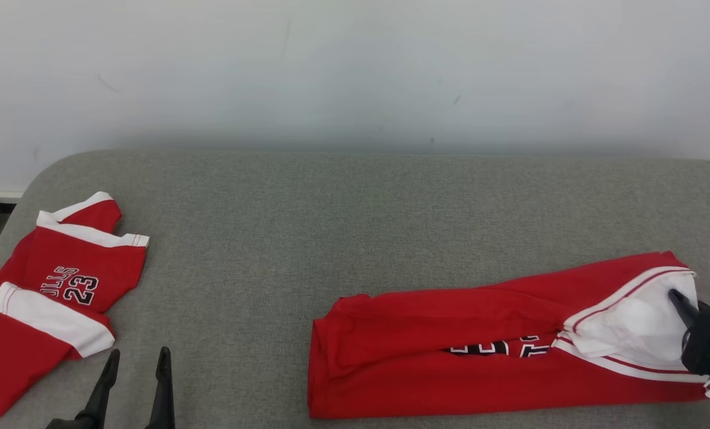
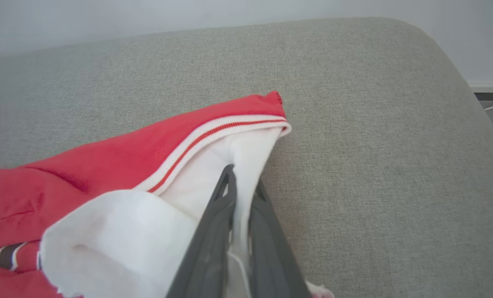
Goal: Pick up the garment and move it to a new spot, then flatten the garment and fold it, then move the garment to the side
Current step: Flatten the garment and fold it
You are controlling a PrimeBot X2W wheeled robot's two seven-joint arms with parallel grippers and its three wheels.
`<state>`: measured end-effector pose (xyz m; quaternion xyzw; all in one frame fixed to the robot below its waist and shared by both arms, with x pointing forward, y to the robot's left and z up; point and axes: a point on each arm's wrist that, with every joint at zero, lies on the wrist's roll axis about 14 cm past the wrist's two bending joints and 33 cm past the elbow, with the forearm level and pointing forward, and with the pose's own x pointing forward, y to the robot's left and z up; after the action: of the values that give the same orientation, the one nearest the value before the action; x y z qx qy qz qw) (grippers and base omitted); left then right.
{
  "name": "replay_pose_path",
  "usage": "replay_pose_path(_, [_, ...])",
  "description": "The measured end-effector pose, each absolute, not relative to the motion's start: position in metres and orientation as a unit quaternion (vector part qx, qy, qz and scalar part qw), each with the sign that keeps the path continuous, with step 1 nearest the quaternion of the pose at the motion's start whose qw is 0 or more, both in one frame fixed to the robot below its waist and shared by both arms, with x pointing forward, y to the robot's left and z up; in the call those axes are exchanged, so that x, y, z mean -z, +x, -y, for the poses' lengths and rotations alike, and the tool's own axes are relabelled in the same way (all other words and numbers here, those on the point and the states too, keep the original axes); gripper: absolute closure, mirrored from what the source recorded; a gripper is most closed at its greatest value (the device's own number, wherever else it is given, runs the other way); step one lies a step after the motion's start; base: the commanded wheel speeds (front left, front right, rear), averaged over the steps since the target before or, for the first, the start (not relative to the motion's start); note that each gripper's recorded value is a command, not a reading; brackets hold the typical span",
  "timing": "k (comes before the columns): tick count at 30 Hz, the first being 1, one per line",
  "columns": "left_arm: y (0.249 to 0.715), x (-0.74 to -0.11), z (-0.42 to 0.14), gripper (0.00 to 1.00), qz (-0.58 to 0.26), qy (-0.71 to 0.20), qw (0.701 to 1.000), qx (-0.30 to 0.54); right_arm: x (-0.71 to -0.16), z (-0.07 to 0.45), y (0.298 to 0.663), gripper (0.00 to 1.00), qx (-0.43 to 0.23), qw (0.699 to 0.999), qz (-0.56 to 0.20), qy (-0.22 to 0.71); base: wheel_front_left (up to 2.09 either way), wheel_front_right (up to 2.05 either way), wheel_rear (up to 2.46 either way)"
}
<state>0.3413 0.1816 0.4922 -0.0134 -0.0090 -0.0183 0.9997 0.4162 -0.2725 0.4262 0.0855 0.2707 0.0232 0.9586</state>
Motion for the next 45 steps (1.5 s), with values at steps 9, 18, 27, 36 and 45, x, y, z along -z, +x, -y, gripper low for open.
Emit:
replay_pose_path(9, [0.345,-0.486,-0.170,0.00,0.000,-0.019,0.999,0.034,-0.460,0.215,0.420,1.00,-0.112,0.942,-0.254,0.189,0.00,0.00,0.00])
replay_pose_path(18, [0.345,-0.485,-0.168,0.00,-0.001,-0.023,0.999,0.036,-0.497,0.142,0.407,1.00,-0.233,0.899,-0.255,0.269,0.00,0.00,0.00])
replay_pose_path(27, [0.340,-0.486,-0.174,0.00,0.000,-0.026,0.999,0.023,-0.511,0.071,0.398,1.00,-0.322,0.863,-0.260,0.292,0.00,0.00,0.00])
replay_pose_path(36, [0.335,-0.486,-0.184,0.00,0.000,-0.027,1.000,0.007,-0.513,0.013,0.393,1.00,-0.372,0.834,-0.268,0.307,0.00,0.00,0.00])
replay_pose_path(45, [0.333,-0.484,-0.191,0.00,-0.002,-0.032,0.999,-0.004,-0.498,-0.031,0.380,1.00,-0.407,0.808,-0.301,0.301,0.00,0.00,0.00])
